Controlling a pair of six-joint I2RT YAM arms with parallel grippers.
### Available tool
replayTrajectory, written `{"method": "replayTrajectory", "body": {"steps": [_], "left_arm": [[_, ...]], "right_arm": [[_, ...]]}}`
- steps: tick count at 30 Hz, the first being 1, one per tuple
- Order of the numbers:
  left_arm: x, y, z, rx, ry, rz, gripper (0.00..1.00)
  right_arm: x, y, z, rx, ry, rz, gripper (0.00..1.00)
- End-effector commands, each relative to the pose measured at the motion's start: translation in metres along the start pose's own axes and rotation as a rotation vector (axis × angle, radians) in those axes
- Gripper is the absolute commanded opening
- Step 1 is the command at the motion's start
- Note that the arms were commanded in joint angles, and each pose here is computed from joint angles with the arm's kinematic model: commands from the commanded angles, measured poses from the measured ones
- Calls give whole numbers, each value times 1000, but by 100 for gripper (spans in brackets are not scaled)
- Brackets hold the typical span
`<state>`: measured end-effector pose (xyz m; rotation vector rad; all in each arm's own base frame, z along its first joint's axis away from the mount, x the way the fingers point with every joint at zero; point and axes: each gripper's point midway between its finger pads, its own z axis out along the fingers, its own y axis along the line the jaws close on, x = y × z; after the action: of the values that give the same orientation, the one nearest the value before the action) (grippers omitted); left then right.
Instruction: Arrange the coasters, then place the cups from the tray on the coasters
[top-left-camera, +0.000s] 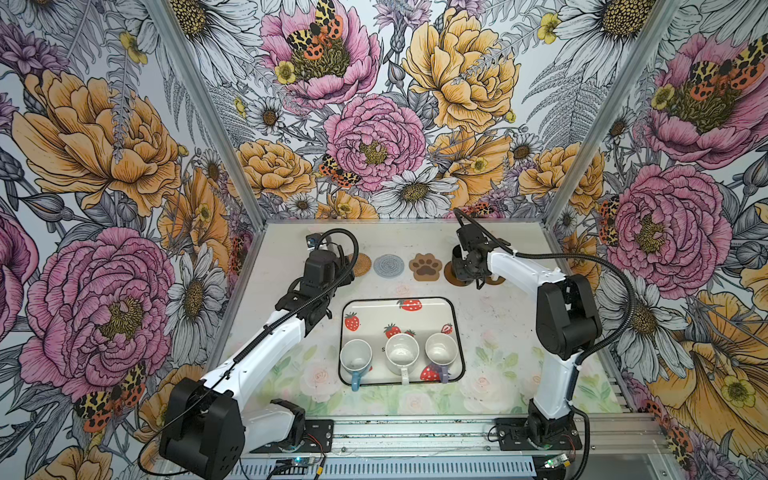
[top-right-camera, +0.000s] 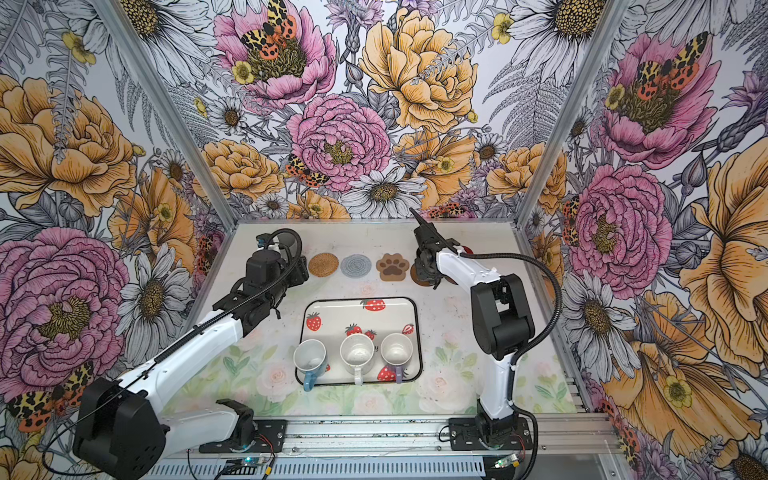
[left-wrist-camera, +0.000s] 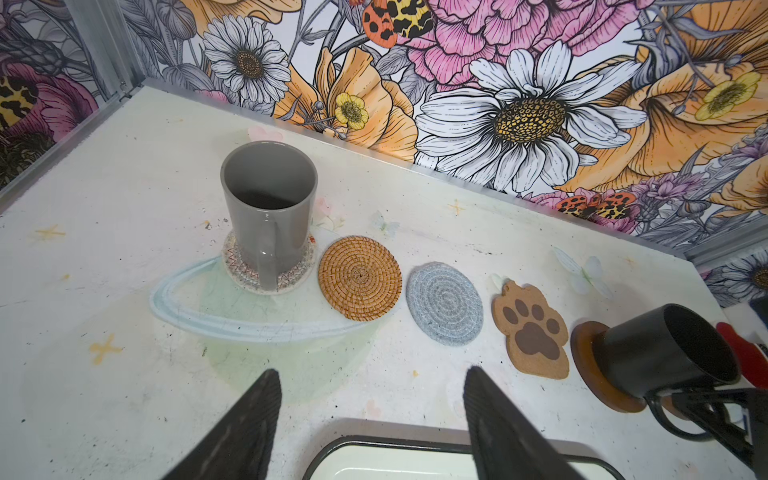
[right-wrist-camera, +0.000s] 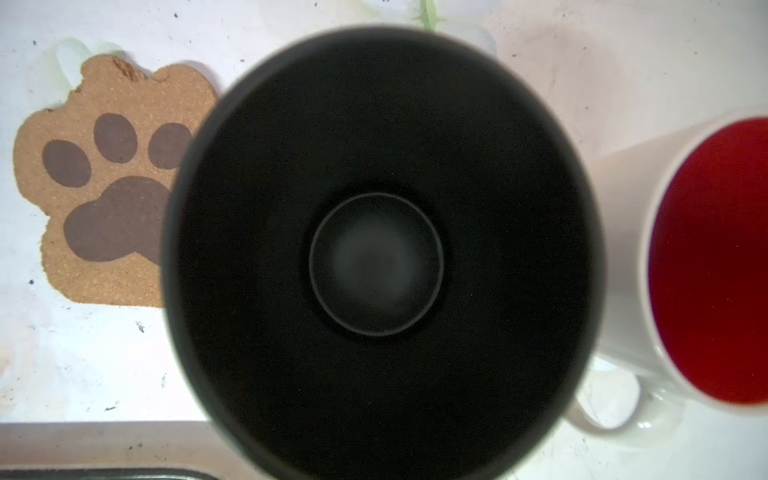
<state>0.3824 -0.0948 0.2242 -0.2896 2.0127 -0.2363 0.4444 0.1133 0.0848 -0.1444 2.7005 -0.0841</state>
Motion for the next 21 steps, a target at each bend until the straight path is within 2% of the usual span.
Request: {"method": "replayTrajectory", "body": {"steps": [1, 21], "left_arm": [[-11, -4, -3, 15, -29, -5, 71], [-12, -4, -4, 16, -32, -8, 71]], "right_arm": [[-38, 2, -18, -29, -132, 35, 0], [-34, 5, -16, -45, -121, 35, 0]]}}
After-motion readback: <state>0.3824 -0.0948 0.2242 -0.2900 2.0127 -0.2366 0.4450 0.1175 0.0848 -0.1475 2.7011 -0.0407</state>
